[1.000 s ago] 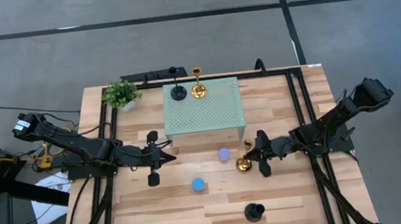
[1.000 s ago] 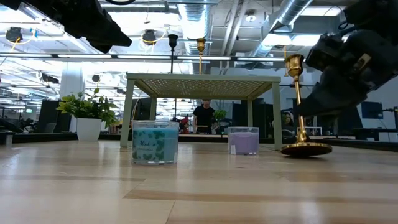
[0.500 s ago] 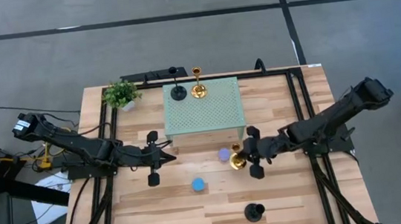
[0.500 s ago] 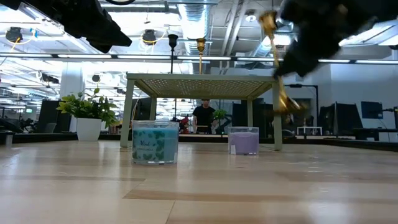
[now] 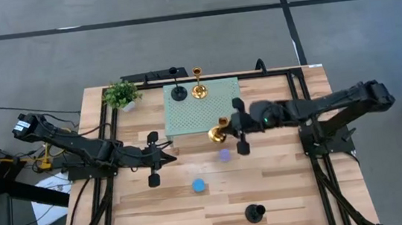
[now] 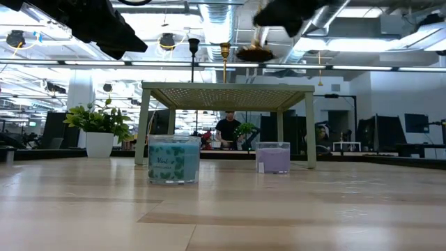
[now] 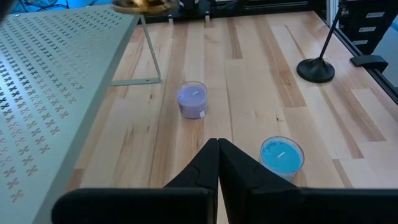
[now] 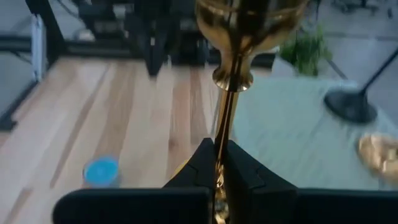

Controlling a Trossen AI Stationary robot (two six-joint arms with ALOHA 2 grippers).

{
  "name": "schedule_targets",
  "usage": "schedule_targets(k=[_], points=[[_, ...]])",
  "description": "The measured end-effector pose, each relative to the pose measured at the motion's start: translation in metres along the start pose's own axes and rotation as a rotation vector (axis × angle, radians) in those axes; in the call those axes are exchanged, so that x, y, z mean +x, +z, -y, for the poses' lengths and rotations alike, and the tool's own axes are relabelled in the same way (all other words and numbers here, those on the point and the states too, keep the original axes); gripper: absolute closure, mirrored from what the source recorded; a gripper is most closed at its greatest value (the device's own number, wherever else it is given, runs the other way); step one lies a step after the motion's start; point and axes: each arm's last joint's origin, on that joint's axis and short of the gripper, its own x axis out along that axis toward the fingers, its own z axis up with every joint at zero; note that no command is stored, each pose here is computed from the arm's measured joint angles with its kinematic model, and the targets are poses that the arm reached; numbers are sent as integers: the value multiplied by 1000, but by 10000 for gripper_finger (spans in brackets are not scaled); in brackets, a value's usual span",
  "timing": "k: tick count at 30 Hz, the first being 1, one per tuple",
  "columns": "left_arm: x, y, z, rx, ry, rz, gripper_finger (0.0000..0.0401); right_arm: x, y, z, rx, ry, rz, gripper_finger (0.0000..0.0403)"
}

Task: Pick & Place candle stick holders
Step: Put the gold candle holder on the shelf aligned with the other gold candle holder

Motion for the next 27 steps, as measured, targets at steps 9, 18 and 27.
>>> schedule_targets(k=[9,18,27], points=[[0,0,0,0,0,0,393,48,8,37,8,22,-38,403],[0,0,0,0,0,0,393,65,24,65,-7,-41,-19,403],[0,0,0,-1,0,1,393,61,18,90,67,-90,-54,403]])
